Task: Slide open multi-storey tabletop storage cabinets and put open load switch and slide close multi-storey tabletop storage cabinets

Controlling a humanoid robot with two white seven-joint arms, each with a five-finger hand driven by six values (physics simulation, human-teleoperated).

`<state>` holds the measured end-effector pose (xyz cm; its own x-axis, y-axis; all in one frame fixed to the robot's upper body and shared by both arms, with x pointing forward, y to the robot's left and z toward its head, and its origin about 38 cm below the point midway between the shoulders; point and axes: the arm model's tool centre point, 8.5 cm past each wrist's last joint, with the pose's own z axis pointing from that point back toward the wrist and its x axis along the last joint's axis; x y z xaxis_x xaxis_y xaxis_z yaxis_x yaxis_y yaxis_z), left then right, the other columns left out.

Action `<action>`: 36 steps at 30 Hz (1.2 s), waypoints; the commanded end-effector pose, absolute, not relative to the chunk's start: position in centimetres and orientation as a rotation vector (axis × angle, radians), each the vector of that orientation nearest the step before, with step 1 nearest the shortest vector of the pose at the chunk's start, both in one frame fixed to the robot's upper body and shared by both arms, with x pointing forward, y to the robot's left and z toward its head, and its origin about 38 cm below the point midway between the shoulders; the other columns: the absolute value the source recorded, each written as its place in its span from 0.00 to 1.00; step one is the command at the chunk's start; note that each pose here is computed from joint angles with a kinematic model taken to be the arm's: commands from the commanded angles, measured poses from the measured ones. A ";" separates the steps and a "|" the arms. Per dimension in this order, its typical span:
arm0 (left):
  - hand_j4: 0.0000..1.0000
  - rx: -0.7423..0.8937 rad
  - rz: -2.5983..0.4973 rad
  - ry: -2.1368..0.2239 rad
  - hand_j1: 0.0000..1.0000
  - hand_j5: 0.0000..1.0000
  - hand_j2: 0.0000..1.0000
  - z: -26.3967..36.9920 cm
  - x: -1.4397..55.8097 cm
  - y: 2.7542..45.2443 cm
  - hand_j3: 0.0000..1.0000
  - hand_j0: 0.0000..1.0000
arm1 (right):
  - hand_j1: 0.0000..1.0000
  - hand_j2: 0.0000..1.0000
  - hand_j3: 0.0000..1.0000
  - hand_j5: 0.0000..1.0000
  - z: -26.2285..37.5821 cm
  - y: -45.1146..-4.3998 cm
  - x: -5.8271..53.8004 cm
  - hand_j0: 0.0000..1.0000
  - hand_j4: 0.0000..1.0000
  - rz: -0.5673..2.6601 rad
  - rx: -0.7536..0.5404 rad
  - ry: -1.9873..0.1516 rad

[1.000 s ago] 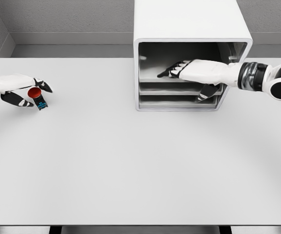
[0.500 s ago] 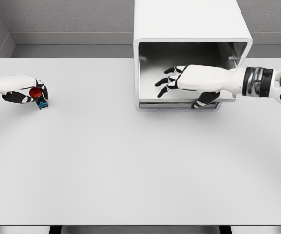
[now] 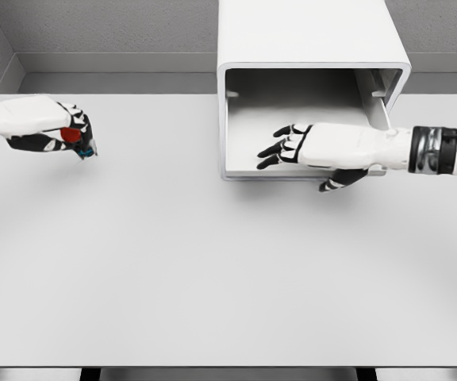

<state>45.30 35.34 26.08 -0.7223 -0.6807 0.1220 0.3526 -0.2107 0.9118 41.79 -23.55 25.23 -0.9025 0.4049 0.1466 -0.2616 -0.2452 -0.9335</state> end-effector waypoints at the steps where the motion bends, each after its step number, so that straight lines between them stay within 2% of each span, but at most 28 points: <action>1: 0.38 0.391 -2.043 -1.448 0.38 0.38 0.38 28.1 43.9 33.5 0.38 0.38 | 1.00 1.00 1.00 1.00 25.9 -24.6 41.7 1.00 1.00 2.192 -0.206 -1.594; 6: 0.38 0.319 -2.165 -1.530 0.38 0.38 0.38 28.9 41.6 29.3 0.38 0.38 | 1.00 1.00 1.00 1.00 26.8 -25.3 40.5 1.00 1.00 2.168 -0.195 -1.636; 13: 0.38 0.265 -2.163 -1.633 0.38 0.38 0.38 30.6 40.8 27.6 0.38 0.38 | 1.00 1.00 1.00 1.00 29.3 -26.6 39.0 1.00 1.00 2.142 -0.245 -1.699; 21: 0.38 0.277 -2.182 -1.830 0.38 0.38 0.38 35.5 41.3 23.5 0.38 0.38 | 1.00 1.00 1.00 1.00 34.3 -33.2 37.9 1.00 1.00 1.960 -0.392 -1.763; 23: 0.38 0.253 -2.182 -1.896 0.38 0.38 0.38 36.1 41.5 21.6 0.38 0.38 | 1.00 1.00 1.00 1.00 34.9 -34.4 37.4 1.00 1.00 1.912 -0.390 -1.784; 27: 0.38 0.206 -2.201 -2.020 0.38 0.38 0.38 36.6 41.9 16.3 0.38 0.38 | 1.00 1.00 1.00 1.00 35.6 -39.6 35.0 1.00 1.00 1.755 -0.460 -1.778; 31: 0.38 0.155 -2.260 -1.918 0.38 0.38 0.38 32.6 46.2 8.2 0.38 0.38 | 1.00 1.00 1.00 1.00 35.7 -45.3 32.2 1.00 1.00 1.603 -0.596 -1.724; 33: 0.39 0.170 -2.267 -1.841 0.39 0.39 0.39 30.4 48.0 5.4 0.39 0.39 | 1.00 1.00 1.00 1.00 33.0 -48.0 31.3 1.00 1.00 1.522 -0.574 -1.643; 36: 0.40 0.133 -2.255 -1.766 0.40 0.40 0.40 28.2 49.4 3.6 0.40 0.40 | 0.87 0.87 0.87 0.87 27.7 -49.0 29.8 0.87 0.87 1.508 -0.484 -1.495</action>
<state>48.24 5.64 32.40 -0.9610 -0.2031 0.1877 0.1955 -0.0189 0.9805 29.42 -47.92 25.85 -0.5033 0.7892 0.3520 -0.3939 0.1531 -0.9063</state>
